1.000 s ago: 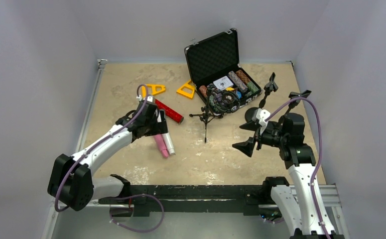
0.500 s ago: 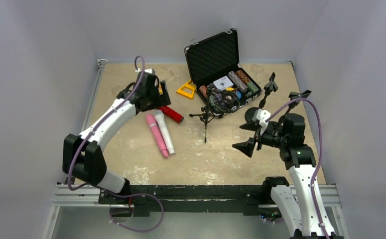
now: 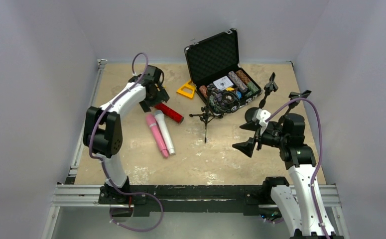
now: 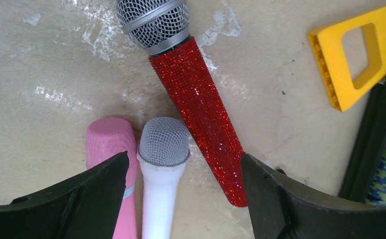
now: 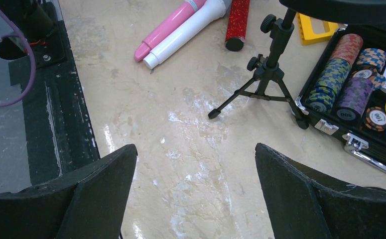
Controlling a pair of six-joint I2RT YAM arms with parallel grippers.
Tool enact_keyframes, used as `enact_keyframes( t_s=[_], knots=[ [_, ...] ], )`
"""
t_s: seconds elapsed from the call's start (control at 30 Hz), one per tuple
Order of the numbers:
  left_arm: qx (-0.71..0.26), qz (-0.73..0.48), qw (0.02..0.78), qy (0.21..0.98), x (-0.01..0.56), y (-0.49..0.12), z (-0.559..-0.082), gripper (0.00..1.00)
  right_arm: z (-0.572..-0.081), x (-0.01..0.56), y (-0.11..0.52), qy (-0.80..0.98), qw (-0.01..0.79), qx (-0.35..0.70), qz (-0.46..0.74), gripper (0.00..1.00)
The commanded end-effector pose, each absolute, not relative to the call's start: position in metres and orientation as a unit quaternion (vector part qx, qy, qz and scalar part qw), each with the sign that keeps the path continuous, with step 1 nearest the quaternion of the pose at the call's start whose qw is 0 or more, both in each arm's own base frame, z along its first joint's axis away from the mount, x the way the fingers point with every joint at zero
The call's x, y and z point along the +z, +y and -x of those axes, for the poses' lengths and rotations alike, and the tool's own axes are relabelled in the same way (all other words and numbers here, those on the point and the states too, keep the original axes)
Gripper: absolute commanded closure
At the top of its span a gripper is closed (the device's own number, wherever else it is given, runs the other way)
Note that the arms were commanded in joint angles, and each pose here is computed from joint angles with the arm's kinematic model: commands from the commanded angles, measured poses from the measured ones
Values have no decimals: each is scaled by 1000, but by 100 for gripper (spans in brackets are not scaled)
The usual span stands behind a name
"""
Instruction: Attach the microphones to the stand
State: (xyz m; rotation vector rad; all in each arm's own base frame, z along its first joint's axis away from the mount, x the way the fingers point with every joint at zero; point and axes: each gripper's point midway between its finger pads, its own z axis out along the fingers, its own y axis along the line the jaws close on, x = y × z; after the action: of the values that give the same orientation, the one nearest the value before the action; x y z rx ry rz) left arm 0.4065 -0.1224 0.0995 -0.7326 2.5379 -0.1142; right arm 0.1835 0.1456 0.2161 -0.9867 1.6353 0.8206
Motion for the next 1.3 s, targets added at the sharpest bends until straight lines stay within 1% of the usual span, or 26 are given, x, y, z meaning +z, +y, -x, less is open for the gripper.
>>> enact_keyframes(
  t_s=[0.0,0.1,0.27,0.4,0.43,0.57,0.7,0.77,0.93,1.1,1.27],
  knots=[
    [-26,322,236,916,97,-115,-417,15,-192,225,140,672,527,320,409,7],
    [-29,337,223,914,87,-115,-422,19,-194,224,138,676,527,319,405,7],
    [-26,346,209,914,76,-105,-429,20,-195,223,137,679,525,321,400,7],
    [-28,335,192,922,70,-101,-437,26,-195,222,137,679,523,325,399,7],
    [-23,332,184,925,66,-101,-438,28,-195,222,136,680,523,326,398,7],
    [-13,319,156,935,60,-102,-439,29,-196,221,136,681,522,327,396,7],
    [-17,321,148,935,55,-106,-442,30,-198,220,134,684,521,326,393,7],
    [-27,327,144,934,54,-109,-444,36,-198,221,134,684,521,327,392,7],
    [-41,348,144,926,56,-115,-456,39,-197,223,133,683,522,329,390,7],
    [-46,362,122,923,45,-121,-456,40,-196,225,132,683,525,329,387,7],
    [-41,374,116,919,38,-120,-452,38,-195,229,132,681,527,331,388,7]
  ],
)
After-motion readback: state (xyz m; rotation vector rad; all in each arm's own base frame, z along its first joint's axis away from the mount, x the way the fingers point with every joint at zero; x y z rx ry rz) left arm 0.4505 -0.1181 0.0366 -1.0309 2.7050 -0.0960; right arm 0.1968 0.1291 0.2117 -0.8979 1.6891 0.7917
